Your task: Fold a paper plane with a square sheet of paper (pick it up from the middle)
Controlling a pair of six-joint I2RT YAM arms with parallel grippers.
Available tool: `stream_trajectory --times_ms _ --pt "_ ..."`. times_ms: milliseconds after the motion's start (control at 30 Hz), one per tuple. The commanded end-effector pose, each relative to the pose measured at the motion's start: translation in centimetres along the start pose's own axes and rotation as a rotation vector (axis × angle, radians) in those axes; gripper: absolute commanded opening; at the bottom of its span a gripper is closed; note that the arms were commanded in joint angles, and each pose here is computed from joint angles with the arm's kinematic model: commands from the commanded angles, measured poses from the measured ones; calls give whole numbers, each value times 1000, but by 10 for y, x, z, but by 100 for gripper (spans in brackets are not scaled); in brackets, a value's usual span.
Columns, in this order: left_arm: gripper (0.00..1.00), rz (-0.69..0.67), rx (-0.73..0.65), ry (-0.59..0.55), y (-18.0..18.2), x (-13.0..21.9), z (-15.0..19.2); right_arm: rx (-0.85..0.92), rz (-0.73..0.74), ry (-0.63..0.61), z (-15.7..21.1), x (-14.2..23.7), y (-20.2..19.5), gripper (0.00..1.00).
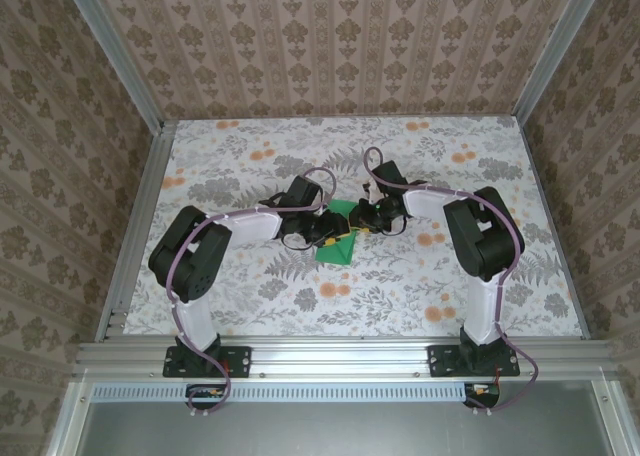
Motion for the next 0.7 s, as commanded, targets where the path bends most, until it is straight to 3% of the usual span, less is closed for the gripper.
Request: stream_trajectory --times_ms 0,267,667 --pt "37 -26 13 -4 7 -4 0 -14 -29 -3 6 14 1 29" --pt "32 -48 25 0 14 -6 3 18 -86 -35 18 35 3 38" --pt "29 -61 33 6 18 -9 5 33 -196 -11 43 48 -3 42"
Point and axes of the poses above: each hand's point on the last joint's axis, 136 mm out from that joint toward the fingers, its own x axis back along the fingers, its own y axis along the line the jaws close on, z = x × y, the point moved 9 cm from there along x, back along the fingers, and after that the axes turned 12 degrees about -x, right-handed, at the moved point
